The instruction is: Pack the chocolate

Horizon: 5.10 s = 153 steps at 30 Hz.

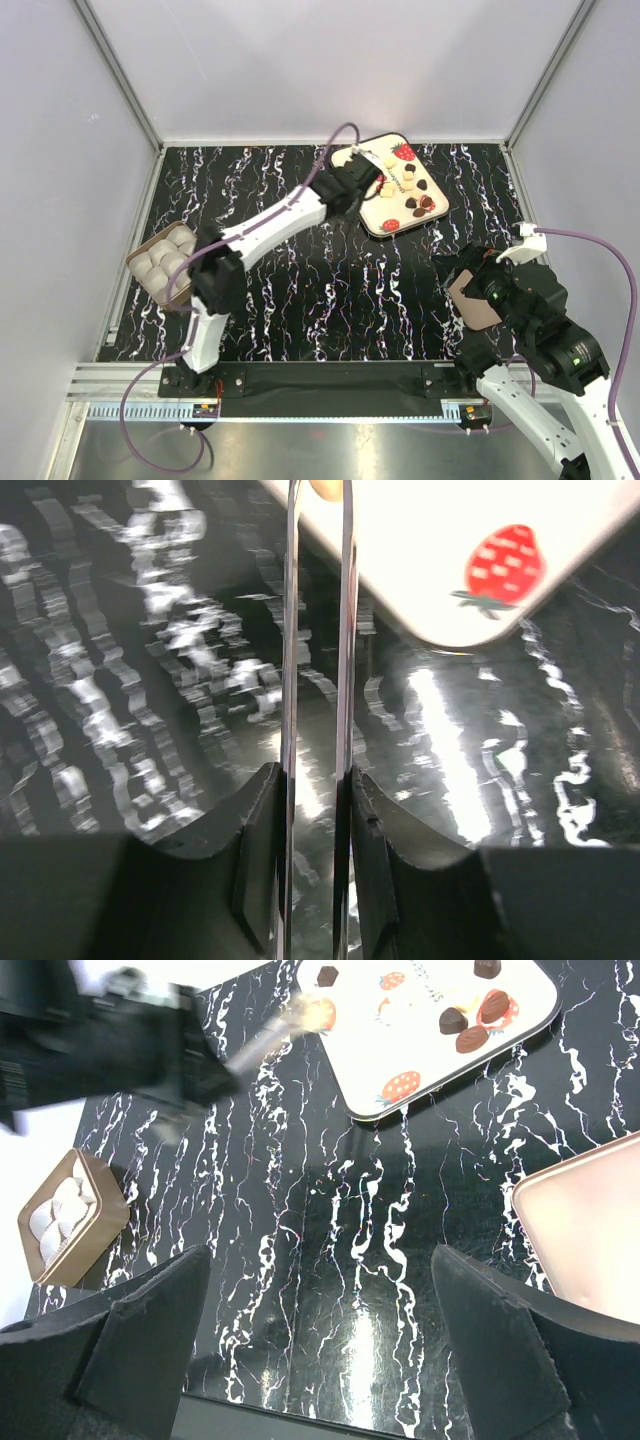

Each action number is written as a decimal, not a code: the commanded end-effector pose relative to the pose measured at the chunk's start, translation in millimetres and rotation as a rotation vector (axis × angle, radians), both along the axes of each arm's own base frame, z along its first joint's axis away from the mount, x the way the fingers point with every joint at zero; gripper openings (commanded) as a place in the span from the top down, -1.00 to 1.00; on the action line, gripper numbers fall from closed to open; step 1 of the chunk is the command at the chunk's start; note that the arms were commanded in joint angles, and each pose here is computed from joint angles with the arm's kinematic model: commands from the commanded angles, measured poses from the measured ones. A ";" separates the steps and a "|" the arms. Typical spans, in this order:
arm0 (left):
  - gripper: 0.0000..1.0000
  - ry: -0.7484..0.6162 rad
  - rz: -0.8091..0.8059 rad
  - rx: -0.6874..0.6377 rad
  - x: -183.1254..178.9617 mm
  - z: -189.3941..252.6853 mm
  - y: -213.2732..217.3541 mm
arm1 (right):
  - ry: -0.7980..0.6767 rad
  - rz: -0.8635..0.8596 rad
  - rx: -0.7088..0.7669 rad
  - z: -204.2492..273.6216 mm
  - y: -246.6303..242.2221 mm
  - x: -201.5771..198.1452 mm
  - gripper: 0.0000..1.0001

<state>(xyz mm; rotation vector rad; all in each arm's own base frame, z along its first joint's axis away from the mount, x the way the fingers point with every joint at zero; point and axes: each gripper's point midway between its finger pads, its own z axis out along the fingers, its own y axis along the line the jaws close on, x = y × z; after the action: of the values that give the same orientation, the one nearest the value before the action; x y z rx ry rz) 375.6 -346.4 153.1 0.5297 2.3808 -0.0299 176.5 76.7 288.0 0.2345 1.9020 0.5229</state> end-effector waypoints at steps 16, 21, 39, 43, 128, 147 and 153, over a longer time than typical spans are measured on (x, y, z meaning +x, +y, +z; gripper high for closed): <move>0.33 -0.101 0.606 0.013 -75.0 80.4 283.5 | -0.044 0.131 0.048 2.3 26.1 -0.2 -1.00; 0.32 -0.104 0.766 -0.003 -104.9 78.2 344.5 | -0.047 0.164 0.040 1.3 30.7 -1.3 -0.99; 0.32 -0.047 0.894 -0.011 -118.5 43.2 388.3 | -0.056 0.181 0.058 4.9 32.4 -6.1 -1.00; 0.32 -0.022 0.892 0.006 -120.5 29.9 389.0 | -0.064 0.176 0.054 8.3 30.6 -6.0 -0.99; -0.04 -0.098 -0.077 -0.153 30.7 -26.6 -60.9 | -0.002 0.048 0.019 2.4 10.5 0.0 -0.99; 0.03 -0.090 -0.080 -0.130 33.5 -36.5 -63.5 | -0.011 0.040 0.020 5.6 8.8 0.3 -1.00; 0.06 -0.092 -0.078 -0.119 35.9 -39.9 -62.6 | -0.010 0.040 0.023 4.9 8.2 -1.5 -0.99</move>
<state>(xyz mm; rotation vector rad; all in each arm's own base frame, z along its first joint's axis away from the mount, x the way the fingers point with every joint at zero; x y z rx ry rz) 397.8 -397.7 91.6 0.5823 2.3245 -0.1538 177.0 89.1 278.0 0.2110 1.9398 0.5747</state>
